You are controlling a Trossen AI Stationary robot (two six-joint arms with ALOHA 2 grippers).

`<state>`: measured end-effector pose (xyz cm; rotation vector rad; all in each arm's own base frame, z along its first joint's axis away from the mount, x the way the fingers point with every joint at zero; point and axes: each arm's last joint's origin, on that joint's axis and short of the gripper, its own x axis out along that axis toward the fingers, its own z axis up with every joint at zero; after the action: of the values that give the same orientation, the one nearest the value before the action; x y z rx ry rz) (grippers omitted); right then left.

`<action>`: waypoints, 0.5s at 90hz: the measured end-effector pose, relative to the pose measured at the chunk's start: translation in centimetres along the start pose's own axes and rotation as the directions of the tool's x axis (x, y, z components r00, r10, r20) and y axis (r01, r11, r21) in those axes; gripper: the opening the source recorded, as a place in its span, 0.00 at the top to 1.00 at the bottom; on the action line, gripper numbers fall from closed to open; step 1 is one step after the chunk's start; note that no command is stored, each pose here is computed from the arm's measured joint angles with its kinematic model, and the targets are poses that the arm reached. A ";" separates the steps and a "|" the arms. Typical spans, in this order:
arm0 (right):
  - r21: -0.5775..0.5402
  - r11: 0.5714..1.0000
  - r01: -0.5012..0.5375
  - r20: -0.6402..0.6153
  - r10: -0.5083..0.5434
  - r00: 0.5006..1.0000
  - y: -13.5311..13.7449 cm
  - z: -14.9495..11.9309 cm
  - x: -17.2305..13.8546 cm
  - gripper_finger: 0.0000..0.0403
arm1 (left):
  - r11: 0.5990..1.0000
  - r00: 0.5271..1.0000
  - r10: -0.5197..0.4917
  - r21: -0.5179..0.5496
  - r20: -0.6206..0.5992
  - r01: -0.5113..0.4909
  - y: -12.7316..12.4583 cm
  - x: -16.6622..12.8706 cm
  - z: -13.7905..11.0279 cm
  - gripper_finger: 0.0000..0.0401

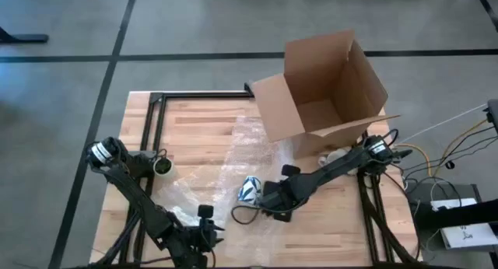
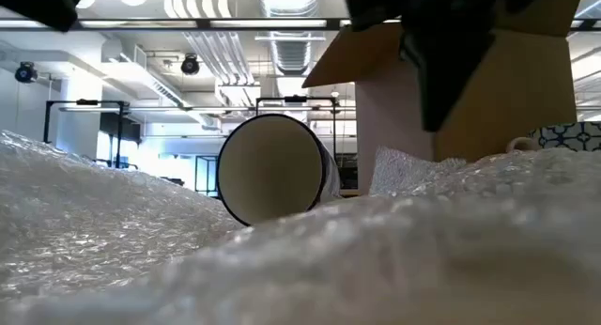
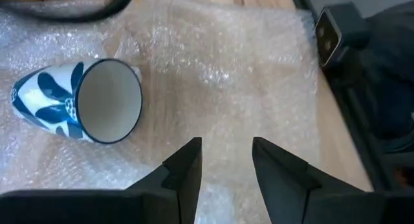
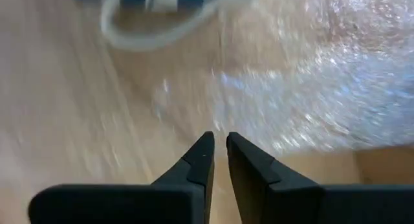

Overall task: Wrap mug
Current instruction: Wrap the blue mug with the right bubble wrap

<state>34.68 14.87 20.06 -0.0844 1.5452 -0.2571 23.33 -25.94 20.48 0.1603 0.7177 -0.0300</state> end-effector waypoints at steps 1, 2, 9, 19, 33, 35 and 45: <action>-0.022 1.000 0.006 -0.009 -0.006 1.000 0.1 -0.2 0.0 0.91 | 1.000 1.000 0.001 -0.001 -0.001 -0.001 0.0 0.0 0.0 0.69; -0.044 0.999 0.011 -0.019 -0.012 1.000 0.2 -0.4 -0.1 0.91 | 1.000 1.000 0.001 -0.001 -0.002 -0.001 0.0 0.0 -0.1 0.69; -0.150 0.988 0.047 -0.089 -0.061 0.994 0.8 -1.7 -0.1 0.88 | 1.000 1.000 0.001 -0.006 -0.002 -0.001 0.0 0.0 -0.1 0.69; -0.250 0.965 0.082 -0.104 -0.110 0.988 1.3 -2.5 0.1 0.82 | 1.000 1.000 0.000 -0.009 0.001 0.000 0.0 0.0 -0.1 0.69; -0.254 0.943 0.216 -0.017 -0.227 0.974 1.3 -2.4 0.4 0.71 | 1.000 1.000 -0.001 -0.011 -0.001 0.001 0.0 0.0 -0.1 0.69; -0.259 0.939 0.227 -0.009 -0.238 0.971 1.4 -2.4 0.4 0.70 | 1.000 1.000 0.000 -0.018 -0.006 0.000 0.0 0.0 -0.1 0.69; -0.319 0.904 0.286 0.010 -0.299 0.954 1.8 -2.5 1.0 0.67 | 0.996 0.999 0.037 -0.083 -0.014 -0.038 0.1 -0.1 -0.5 0.69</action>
<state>32.35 16.64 18.60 -0.5734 1.6005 -0.2456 22.97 -25.75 20.20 0.0942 0.7267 0.0367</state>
